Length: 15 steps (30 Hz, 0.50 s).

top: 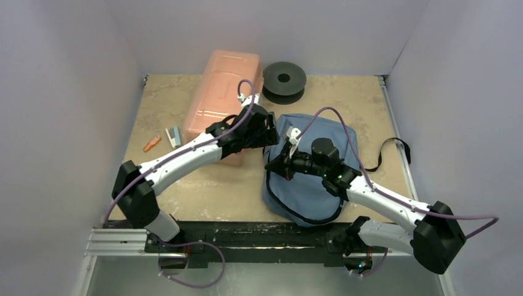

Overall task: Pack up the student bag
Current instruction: Zip the student bag at the center of the board.

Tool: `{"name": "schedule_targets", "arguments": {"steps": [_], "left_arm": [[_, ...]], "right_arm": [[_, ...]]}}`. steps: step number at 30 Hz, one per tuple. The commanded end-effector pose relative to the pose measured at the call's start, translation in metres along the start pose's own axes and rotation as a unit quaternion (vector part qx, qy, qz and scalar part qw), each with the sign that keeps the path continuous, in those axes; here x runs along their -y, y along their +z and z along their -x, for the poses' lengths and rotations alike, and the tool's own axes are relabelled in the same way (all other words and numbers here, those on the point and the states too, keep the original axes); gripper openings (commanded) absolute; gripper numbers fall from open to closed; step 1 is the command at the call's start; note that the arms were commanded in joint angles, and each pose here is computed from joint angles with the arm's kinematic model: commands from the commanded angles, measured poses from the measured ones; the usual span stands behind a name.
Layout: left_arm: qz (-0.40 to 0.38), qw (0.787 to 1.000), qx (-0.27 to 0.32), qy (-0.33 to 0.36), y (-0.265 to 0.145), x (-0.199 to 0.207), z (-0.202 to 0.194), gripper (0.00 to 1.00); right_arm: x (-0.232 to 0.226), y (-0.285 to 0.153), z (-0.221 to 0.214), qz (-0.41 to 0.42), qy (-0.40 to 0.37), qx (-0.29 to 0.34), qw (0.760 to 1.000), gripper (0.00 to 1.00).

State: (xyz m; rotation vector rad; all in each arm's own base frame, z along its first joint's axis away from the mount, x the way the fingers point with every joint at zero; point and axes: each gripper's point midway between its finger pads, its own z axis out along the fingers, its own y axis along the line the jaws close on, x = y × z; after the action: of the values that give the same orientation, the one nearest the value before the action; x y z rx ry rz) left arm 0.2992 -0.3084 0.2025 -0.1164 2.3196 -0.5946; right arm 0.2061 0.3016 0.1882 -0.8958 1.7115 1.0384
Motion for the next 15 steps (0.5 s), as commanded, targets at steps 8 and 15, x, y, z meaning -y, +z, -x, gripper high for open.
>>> {"name": "schedule_targets", "arguments": {"steps": [8, 15], "left_arm": [[-0.029, 0.992, -0.097, 0.077, 0.059, 0.024, -0.026, 0.59], [-0.038, 0.989, -0.096, 0.104, 0.093, 0.017, -0.010, 0.10]], "right_arm": [[-0.005, 0.001, 0.028, 0.008, -0.032, 0.036, 0.999, 0.00], [-0.019, 0.006, 0.020, 0.014, -0.036, -0.001, 0.999, 0.00]]}}
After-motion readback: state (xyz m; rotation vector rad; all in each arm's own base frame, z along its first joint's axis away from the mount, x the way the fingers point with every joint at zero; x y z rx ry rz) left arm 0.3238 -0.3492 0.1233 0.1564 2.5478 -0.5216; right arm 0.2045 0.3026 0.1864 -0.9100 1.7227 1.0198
